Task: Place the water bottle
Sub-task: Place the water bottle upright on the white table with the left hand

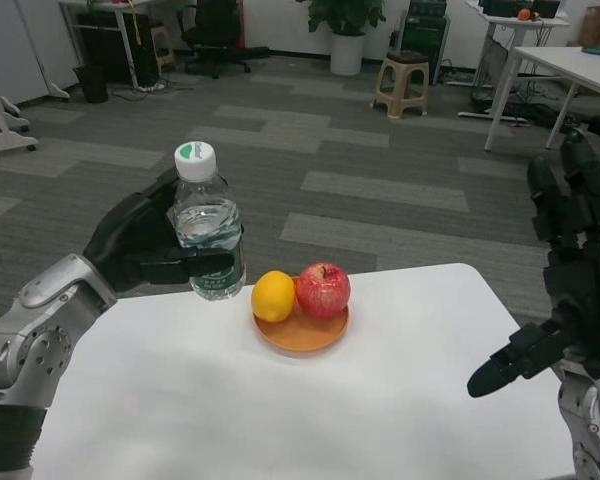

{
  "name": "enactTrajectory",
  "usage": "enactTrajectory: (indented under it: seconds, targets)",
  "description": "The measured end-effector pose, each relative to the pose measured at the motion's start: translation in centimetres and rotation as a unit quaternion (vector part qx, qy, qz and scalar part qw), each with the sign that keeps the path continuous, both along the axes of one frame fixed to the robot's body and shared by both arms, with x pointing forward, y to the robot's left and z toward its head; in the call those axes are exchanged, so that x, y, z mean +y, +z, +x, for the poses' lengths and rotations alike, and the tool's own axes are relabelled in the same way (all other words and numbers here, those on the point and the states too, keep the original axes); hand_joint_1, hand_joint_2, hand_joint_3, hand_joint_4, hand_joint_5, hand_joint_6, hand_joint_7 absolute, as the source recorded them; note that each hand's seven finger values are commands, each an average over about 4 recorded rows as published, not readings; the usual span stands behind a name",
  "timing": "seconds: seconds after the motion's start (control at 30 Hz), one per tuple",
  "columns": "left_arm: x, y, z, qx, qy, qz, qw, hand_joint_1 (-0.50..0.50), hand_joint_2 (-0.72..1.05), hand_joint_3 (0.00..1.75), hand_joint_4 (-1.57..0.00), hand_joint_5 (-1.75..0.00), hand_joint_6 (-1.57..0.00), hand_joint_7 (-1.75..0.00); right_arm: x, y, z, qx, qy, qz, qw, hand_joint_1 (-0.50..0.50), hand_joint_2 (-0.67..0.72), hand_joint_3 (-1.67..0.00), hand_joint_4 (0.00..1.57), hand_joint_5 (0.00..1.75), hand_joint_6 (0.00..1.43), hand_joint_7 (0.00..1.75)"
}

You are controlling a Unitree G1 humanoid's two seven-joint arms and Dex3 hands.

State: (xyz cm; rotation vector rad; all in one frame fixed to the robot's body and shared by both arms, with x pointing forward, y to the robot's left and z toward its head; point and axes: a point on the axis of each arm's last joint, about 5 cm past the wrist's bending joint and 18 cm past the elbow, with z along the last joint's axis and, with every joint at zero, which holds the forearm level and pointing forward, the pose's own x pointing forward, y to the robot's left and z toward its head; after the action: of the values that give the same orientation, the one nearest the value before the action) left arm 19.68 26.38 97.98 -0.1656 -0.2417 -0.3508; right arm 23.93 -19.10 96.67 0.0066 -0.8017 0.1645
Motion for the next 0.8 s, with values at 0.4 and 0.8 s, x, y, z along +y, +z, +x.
enactTrajectory:
  seconds: [0.4,0.8]
  targets:
    - [-0.2,-1.0,-0.52,0.001,0.03,0.021,0.999,0.12,0.96,0.44,-0.22,-1.75,-0.35,-1.68,0.0,0.0,0.0,0.001,0.0,0.0,1.0,-0.34,0.47,0.0,0.0,0.0,0.0,0.0]
    - [-0.5,-5.0,-1.3,-0.006,0.074,0.007,0.997,0.12,0.96,0.39,-0.22,-1.75,-0.38,-1.68,-0.1,-0.3,0.1,0.01,-0.005,-0.002,1.0,-0.33,0.47,0.0,0.0,0.0,0.0,0.0]
